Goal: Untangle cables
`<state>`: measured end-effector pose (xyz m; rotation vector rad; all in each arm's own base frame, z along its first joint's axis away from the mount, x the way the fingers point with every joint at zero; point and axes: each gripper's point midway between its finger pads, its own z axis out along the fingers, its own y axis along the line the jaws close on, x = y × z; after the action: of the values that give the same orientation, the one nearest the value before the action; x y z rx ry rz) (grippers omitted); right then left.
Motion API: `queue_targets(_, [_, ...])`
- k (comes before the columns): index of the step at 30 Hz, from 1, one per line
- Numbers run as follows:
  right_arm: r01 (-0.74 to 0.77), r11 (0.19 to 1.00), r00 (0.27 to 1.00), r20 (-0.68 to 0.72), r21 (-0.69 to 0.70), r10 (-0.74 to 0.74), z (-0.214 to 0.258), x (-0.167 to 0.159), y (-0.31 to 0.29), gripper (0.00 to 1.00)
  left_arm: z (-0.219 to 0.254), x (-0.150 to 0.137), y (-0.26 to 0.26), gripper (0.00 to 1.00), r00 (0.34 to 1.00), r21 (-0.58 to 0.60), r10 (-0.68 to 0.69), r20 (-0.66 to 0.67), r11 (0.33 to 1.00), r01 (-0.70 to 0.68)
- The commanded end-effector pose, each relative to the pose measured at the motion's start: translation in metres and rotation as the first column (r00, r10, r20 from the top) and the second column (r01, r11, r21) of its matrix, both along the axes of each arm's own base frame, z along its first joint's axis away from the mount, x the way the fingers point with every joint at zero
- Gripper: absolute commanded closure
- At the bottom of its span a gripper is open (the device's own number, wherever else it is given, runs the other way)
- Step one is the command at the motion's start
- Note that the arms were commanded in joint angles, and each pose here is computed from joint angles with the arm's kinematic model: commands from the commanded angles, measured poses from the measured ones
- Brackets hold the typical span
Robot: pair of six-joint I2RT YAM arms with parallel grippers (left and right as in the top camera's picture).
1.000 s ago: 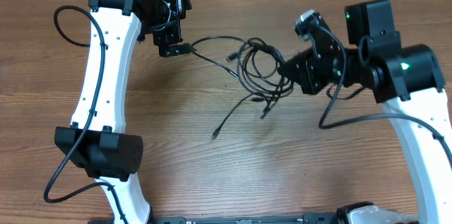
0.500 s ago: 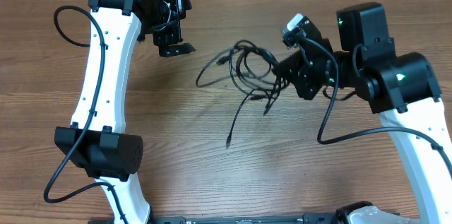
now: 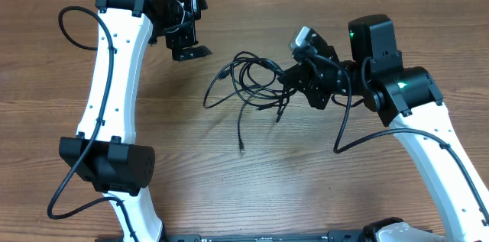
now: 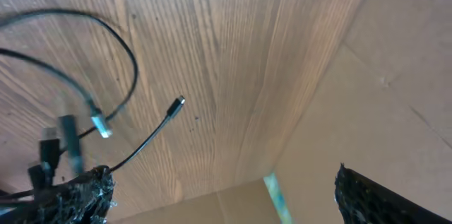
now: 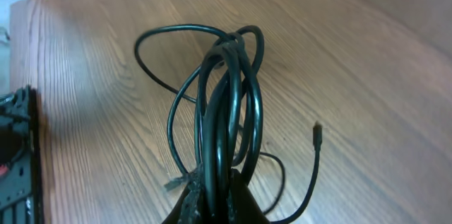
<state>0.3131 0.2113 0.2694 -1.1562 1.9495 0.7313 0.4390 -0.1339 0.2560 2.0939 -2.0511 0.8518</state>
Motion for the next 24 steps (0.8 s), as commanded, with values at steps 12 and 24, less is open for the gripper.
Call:
queue_targets(12, [0.008,1.0,0.994,0.109,0.013,-0.009,0.019,0.009,0.001,0.96,0.022,-0.012,-0.019,0.0,0.949,-0.034,-0.278,0.147,0.958,0.285])
queue_targets(24, [0.06,0.998,0.993,0.097,0.011,-0.061,0.021,0.012,-0.001,0.96,-0.005,-0.056,0.004,0.0,0.771,0.213,-0.635,0.059,0.762,0.611])
